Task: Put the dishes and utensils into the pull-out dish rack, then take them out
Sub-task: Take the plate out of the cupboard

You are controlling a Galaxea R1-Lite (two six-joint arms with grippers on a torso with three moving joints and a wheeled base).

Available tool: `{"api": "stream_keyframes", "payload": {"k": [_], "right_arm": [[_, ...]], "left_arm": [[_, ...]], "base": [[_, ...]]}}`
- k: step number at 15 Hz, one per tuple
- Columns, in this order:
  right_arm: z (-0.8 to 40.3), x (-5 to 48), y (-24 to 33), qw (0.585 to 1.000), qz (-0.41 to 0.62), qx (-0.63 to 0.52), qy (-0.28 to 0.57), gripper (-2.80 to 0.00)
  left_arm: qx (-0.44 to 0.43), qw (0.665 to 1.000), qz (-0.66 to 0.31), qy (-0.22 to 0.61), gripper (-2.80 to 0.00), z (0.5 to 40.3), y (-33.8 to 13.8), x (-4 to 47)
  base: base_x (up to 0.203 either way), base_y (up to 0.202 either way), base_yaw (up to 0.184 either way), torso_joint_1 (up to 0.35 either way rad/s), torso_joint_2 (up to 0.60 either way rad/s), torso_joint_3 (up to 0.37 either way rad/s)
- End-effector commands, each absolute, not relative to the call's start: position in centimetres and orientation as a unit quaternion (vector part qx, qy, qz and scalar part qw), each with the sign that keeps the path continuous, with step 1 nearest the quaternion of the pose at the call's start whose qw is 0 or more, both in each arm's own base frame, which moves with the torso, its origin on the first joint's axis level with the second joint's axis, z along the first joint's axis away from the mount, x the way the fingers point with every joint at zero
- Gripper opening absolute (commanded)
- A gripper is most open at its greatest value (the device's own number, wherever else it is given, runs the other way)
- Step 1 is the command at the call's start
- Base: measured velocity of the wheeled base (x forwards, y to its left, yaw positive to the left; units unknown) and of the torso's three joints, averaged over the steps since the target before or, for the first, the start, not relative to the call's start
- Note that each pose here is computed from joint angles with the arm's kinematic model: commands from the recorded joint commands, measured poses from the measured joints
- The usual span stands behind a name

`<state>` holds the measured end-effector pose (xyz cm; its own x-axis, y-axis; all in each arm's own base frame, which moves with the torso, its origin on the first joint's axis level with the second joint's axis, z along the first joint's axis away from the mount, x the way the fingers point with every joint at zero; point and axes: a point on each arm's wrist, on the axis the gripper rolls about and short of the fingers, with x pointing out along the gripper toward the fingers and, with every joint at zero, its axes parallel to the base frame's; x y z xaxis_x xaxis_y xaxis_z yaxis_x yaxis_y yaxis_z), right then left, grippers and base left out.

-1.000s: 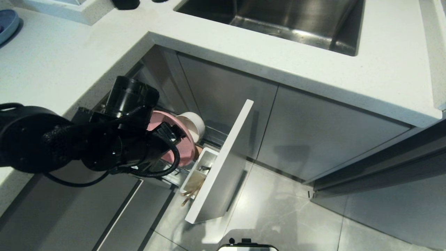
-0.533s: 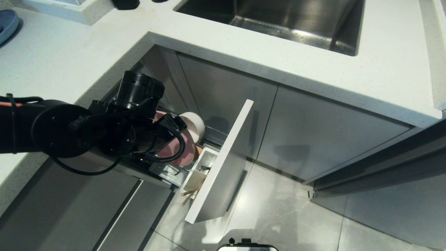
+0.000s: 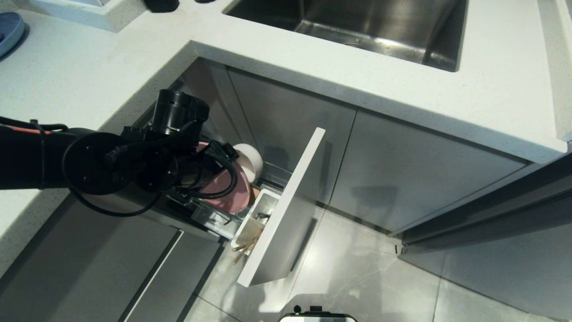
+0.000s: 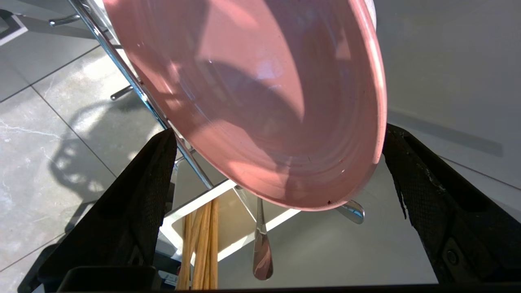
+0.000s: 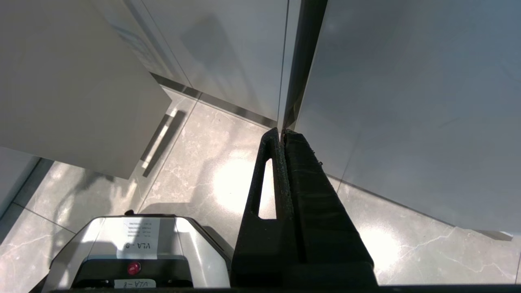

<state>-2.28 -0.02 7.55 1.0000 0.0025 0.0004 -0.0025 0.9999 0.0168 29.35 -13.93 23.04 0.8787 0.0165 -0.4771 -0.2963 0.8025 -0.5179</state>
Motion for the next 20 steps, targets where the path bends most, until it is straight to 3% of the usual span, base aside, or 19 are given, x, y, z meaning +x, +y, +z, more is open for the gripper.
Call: {"api": "stream_keyframes", "payload": {"k": [1, 12, 13, 20], "right_arm": [[7.51, -2.27, -0.02, 1.0, 0.002, 0.008, 0.001, -2.8], [7.51, -2.27, -0.02, 1.0, 0.002, 0.008, 0.001, -2.8], [7.51, -2.27, -0.02, 1.0, 0.002, 0.009, 0.001, -2.8], [7.51, -2.27, -0.02, 1.0, 0.002, 0.008, 0.001, -2.8]], "left_arm": [[-0.305, 0.92, 0.087, 0.23, 0.0, 23.02, -13.93, 29.42], [-0.304, 0.92, 0.083, 0.231, 0.0, 23.1, -13.89, 29.31], [-0.303, 0.921, 0.085, 0.232, -2.8, 23.01, -13.85, 29.35], [-0.307, 0.921, 0.081, 0.228, -2.8, 23.49, -13.7, 28.93]], "base": [[0.0, 0.0, 0.0, 0.0, 0.0, 0.0], [0.0, 0.0, 0.0, 0.0, 0.0, 0.0], [0.0, 0.0, 0.0, 0.0, 0.0, 0.0], [0.0, 0.0, 0.0, 0.0, 0.0, 0.0]]}}
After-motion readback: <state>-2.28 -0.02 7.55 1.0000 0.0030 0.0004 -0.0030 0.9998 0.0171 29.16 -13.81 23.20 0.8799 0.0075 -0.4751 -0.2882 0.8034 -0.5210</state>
